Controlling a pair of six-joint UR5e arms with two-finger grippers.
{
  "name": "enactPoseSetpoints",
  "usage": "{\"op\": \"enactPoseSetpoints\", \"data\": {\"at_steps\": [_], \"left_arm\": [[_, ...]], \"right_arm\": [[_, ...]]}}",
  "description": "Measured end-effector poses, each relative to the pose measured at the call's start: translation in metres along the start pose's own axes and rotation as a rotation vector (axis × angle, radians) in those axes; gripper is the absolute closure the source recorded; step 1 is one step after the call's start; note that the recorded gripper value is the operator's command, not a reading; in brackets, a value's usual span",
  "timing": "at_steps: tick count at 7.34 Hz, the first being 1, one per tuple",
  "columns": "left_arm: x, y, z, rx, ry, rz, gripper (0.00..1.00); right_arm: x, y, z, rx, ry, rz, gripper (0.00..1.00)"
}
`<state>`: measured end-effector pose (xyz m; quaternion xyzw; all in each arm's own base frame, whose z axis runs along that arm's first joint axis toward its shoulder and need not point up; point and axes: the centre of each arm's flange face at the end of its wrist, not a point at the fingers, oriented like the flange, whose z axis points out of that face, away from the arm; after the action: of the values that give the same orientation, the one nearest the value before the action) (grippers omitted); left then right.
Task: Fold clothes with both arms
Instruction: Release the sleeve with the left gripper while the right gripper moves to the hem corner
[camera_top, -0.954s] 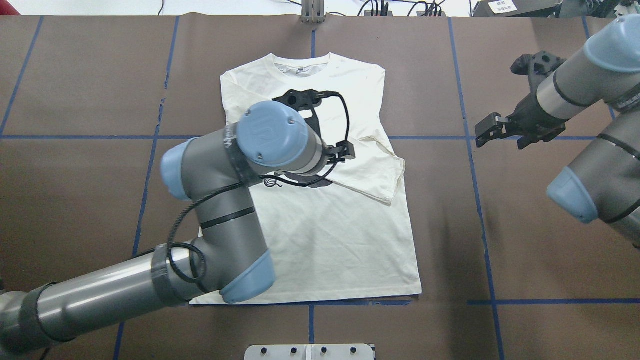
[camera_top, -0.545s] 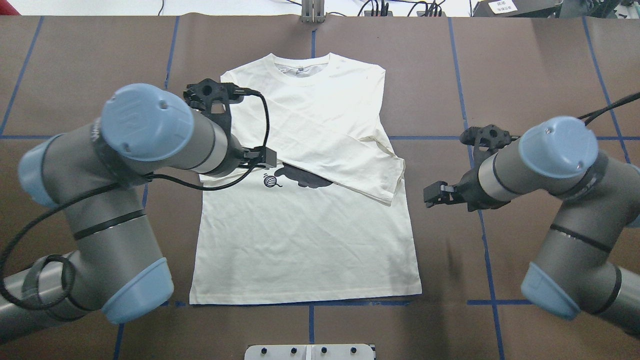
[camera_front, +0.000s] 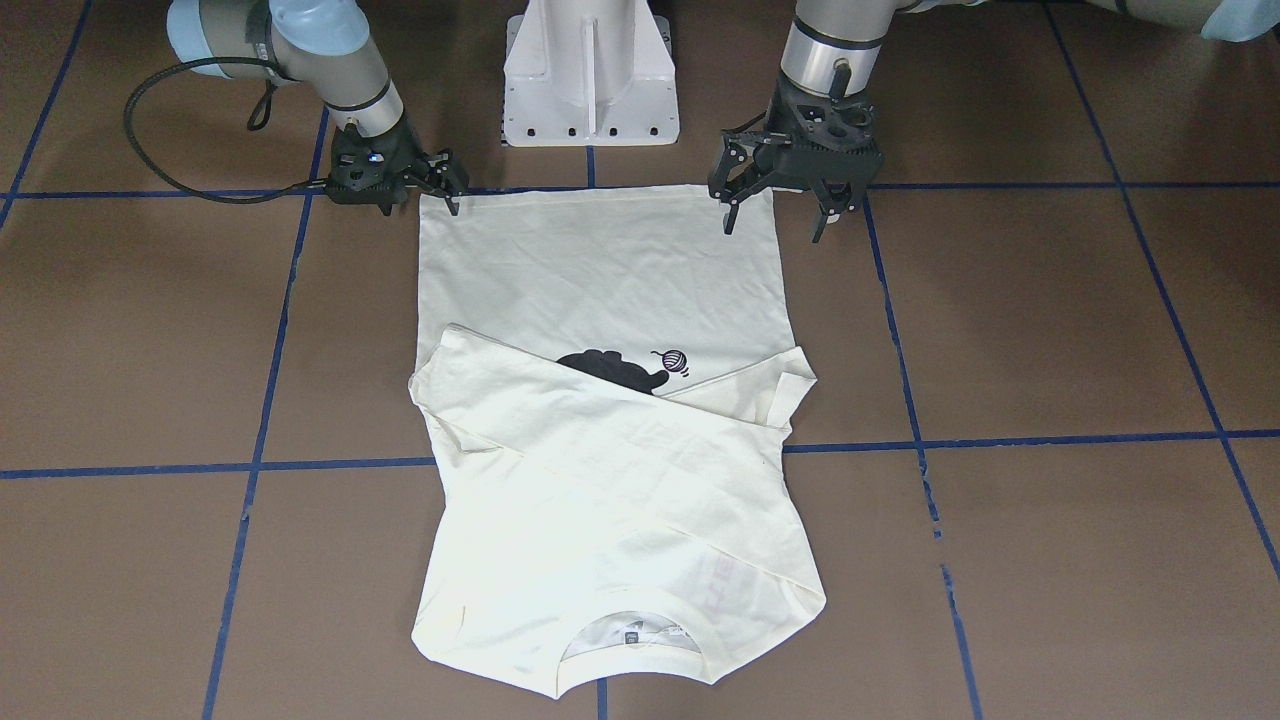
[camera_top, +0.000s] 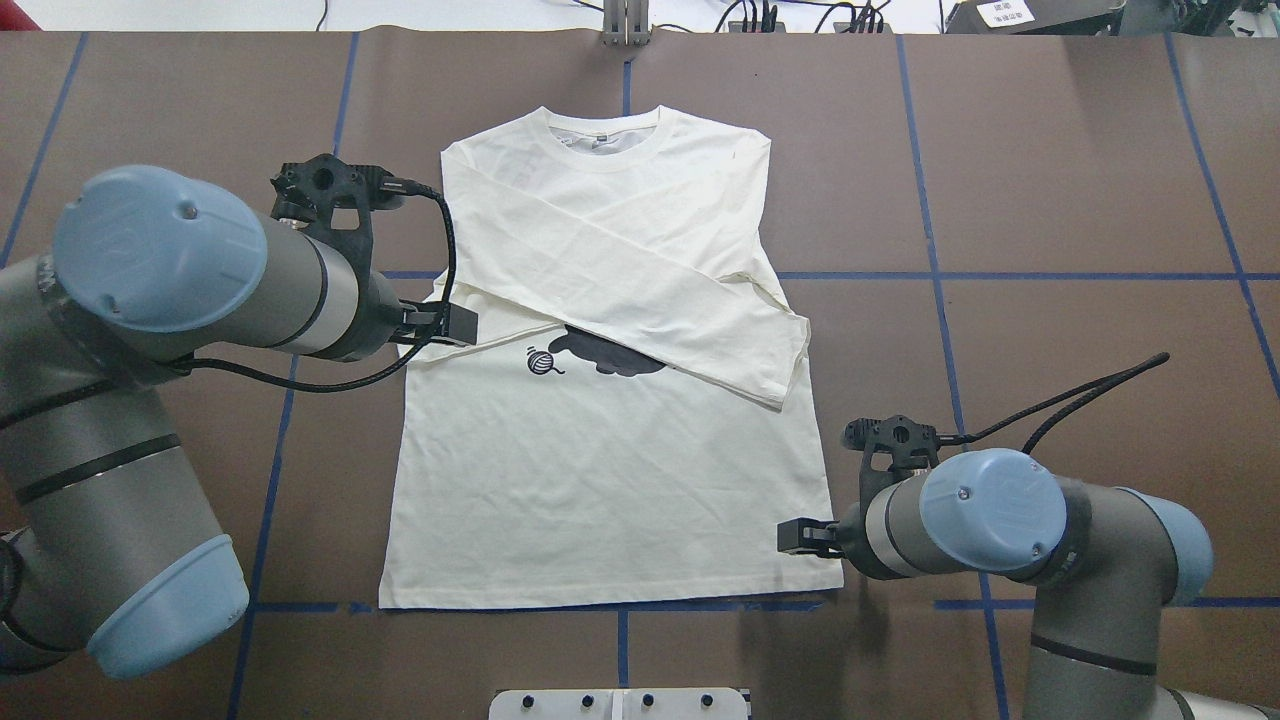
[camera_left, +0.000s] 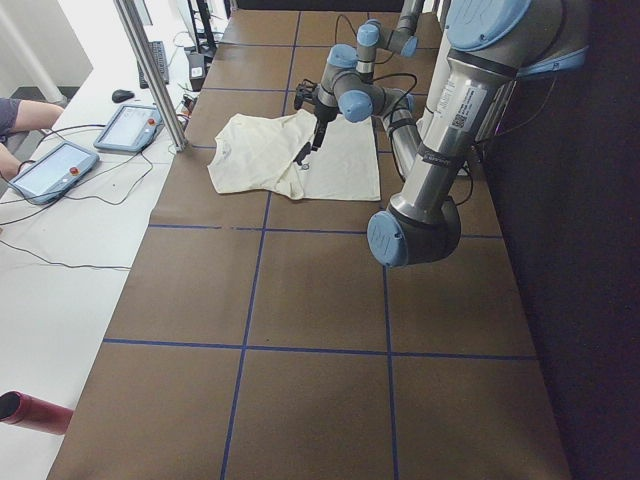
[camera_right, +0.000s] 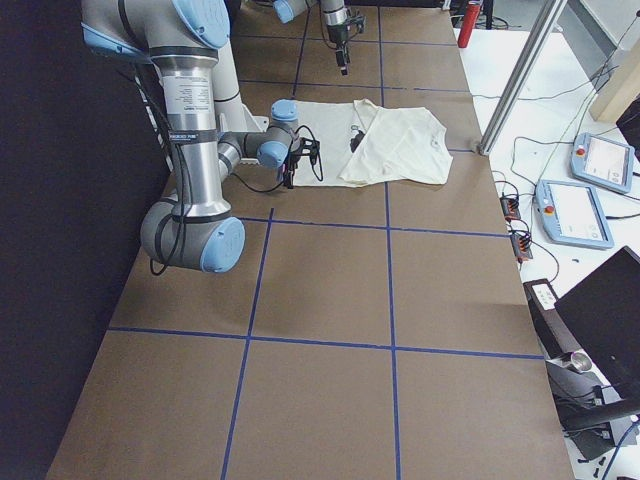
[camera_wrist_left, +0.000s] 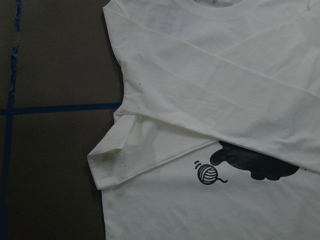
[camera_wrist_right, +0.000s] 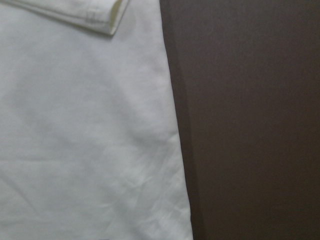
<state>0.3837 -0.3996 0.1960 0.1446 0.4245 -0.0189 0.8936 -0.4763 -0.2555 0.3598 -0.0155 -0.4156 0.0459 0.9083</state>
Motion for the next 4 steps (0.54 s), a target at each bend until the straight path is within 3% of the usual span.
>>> {"op": "enactPoseSetpoints", "data": {"at_steps": [1,4], "left_arm": [[-0.0011,-0.0012,-0.0011,0.003,-0.001,-0.001,0.0],[-0.0025,-0.0034,-0.0052,0.01,0.003,-0.003,0.0]], "right_arm": [[-0.0014,0.0068,0.0035,-0.012,0.004,0.004,0.41],[-0.0019,0.0103,0.0102,-0.026,0.016,0.007,0.46]]}}
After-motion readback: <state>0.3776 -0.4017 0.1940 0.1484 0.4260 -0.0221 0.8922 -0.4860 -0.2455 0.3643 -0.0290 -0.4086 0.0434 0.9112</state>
